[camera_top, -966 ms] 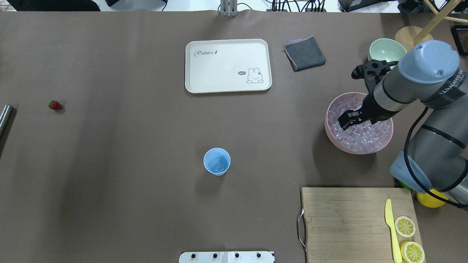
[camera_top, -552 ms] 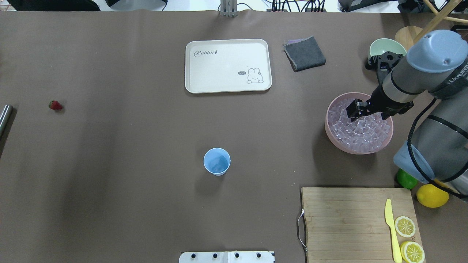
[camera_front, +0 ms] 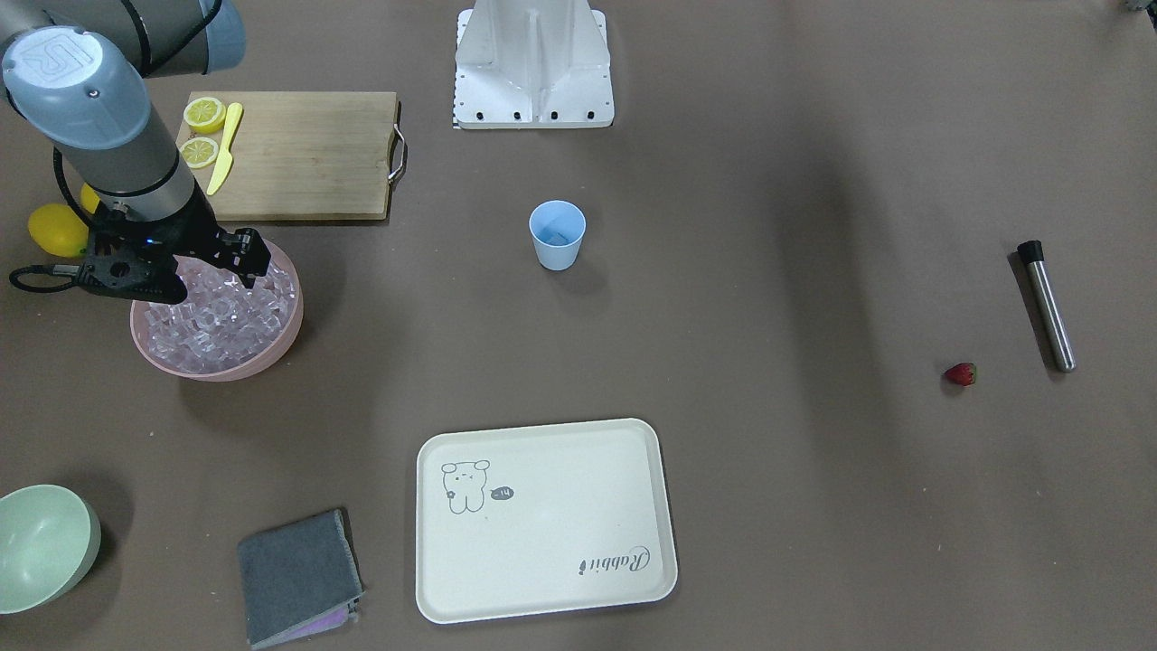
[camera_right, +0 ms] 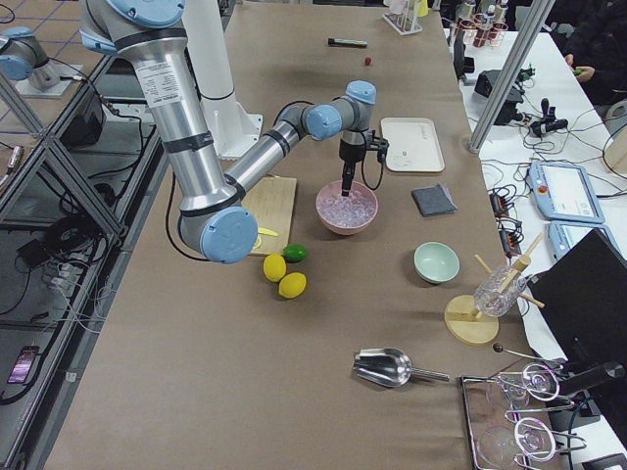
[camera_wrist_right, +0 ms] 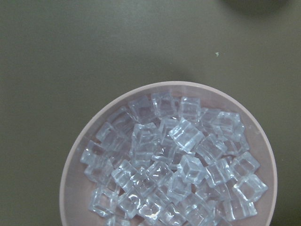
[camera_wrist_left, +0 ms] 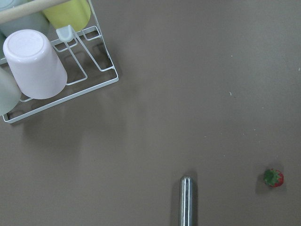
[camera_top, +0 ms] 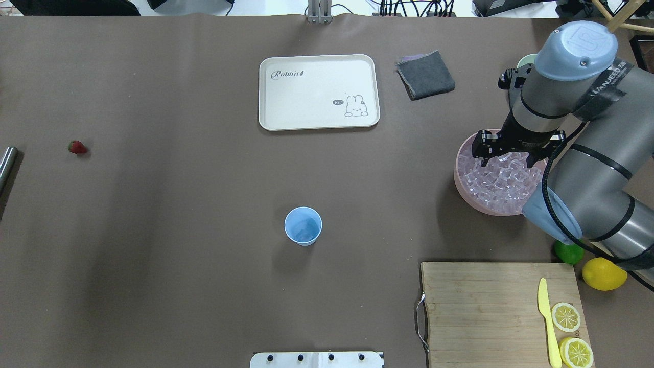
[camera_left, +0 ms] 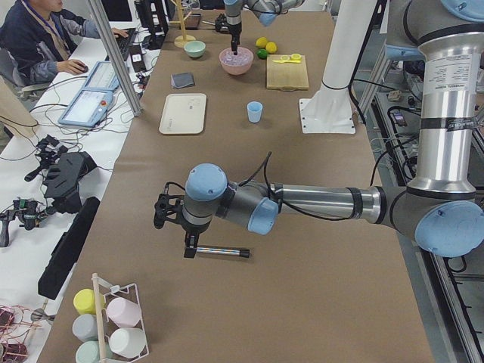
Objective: Mash ice and strawberries in cup
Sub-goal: 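Lower the right gripper into the bowl and grasp another ice cube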
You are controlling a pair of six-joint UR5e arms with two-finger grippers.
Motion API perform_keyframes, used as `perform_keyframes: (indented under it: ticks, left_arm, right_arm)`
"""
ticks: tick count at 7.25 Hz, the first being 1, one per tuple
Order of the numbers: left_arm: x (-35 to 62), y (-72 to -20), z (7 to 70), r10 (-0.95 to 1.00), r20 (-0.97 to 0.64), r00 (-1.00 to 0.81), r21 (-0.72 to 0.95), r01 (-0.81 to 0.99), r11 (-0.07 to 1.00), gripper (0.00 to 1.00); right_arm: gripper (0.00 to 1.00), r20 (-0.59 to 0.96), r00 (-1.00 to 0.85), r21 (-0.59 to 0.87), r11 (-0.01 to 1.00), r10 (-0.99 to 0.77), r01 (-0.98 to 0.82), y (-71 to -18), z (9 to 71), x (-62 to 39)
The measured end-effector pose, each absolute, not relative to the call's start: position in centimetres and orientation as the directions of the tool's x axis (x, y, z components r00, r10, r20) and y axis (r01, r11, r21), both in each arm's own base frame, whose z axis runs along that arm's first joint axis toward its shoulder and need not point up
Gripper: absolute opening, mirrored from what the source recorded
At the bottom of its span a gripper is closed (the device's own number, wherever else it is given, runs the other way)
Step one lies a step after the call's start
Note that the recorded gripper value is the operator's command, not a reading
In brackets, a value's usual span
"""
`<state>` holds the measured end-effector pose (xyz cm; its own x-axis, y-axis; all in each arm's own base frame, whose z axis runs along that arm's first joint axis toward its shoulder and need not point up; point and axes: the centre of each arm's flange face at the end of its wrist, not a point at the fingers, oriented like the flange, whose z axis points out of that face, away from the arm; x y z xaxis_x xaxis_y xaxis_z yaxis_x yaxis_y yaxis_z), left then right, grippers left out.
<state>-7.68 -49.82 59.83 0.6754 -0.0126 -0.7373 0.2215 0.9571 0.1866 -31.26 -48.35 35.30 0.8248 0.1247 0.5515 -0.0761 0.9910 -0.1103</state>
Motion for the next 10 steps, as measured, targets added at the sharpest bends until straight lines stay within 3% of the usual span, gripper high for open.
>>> perform_keyframes:
  ticks: [6,8,10]
  left_arm:
    - [-7.7,-49.9,56.7,0.039,-0.735,0.677,0.254,0.222,0.941,0.98]
    - [-7.7,-49.9,55.7,0.053,-0.735,0.676,0.272,0.221,0.937,0.98]
    - [-7.7,-49.9,55.4,0.059,-0.734,0.676,0.278,0.221,0.935,0.98]
  right_arm:
    - [0.85,0.473,0.855,-0.241,0.965,0.212,-0.105,-45.9,38.8,-35.7]
    - [0.74,0.467,0.853,-0.271,0.956,0.230,-0.110,-45.8,38.4,-35.9]
    - [0.70,0.450,0.858,-0.293,0.949,0.247,-0.119,-45.8,37.7,-35.9]
